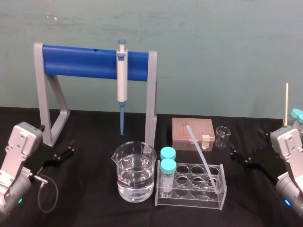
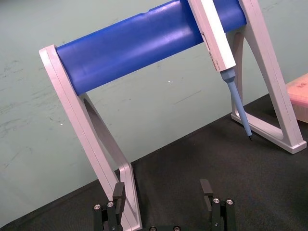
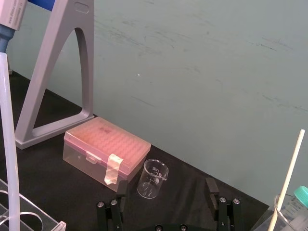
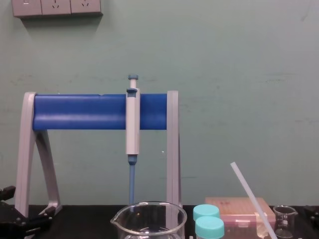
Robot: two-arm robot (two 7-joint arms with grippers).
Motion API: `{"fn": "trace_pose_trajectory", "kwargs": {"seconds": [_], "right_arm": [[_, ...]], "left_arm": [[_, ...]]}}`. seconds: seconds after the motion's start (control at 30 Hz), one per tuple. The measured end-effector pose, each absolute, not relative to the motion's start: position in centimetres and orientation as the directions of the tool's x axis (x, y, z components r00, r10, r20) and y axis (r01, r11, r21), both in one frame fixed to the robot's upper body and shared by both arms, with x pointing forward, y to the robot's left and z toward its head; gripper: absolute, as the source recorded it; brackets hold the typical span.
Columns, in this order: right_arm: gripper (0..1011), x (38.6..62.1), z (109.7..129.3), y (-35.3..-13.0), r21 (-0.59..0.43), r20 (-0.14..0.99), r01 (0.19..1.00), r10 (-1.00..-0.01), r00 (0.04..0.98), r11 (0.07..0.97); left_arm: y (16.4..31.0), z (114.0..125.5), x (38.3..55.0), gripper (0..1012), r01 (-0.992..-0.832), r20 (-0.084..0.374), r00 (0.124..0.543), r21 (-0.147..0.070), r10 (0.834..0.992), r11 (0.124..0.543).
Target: Pick up the stirring rod with one hand, then place it down.
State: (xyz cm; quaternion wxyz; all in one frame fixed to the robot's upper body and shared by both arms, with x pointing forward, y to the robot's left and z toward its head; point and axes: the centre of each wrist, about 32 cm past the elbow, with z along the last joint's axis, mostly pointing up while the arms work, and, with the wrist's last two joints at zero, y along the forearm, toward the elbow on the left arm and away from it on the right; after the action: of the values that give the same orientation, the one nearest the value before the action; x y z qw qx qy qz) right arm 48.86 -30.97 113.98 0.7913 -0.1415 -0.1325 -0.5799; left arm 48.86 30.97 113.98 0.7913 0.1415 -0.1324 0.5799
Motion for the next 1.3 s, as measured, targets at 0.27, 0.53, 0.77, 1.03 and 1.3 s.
{"fn": "trace_pose_trajectory", "kwargs": {"seconds": [0.27,0.53,0.77,1.03,1.3], "right_arm": [[1003,48.9,114.0,-31.0,-0.070,0.374,0.955,-0.880,0.292,0.287],[1003,48.8,114.3,-31.0,-0.016,0.374,0.954,-0.883,0.284,0.300],[1003,48.5,115.2,-30.6,0.100,0.380,0.937,-0.883,0.275,0.334],[1003,48.1,115.7,-30.0,0.221,0.404,0.867,-0.851,0.335,0.447],[1003,48.6,115.8,-29.4,0.246,0.422,0.776,-0.785,0.454,0.581]], "left_arm": [[31.0,114.0,48.9,1000,-0.955,0.374,0.292,0.070,0.880,0.287],[31.0,114.0,48.9,1000,-0.955,0.374,0.292,0.070,0.880,0.287],[31.0,114.0,48.9,1000,-0.955,0.374,0.292,0.070,0.880,0.287],[31.0,114.0,48.9,1000,-0.955,0.374,0.292,0.070,0.880,0.287],[31.0,114.0,48.9,1000,-0.955,0.374,0.292,0.070,0.880,0.287]]}}
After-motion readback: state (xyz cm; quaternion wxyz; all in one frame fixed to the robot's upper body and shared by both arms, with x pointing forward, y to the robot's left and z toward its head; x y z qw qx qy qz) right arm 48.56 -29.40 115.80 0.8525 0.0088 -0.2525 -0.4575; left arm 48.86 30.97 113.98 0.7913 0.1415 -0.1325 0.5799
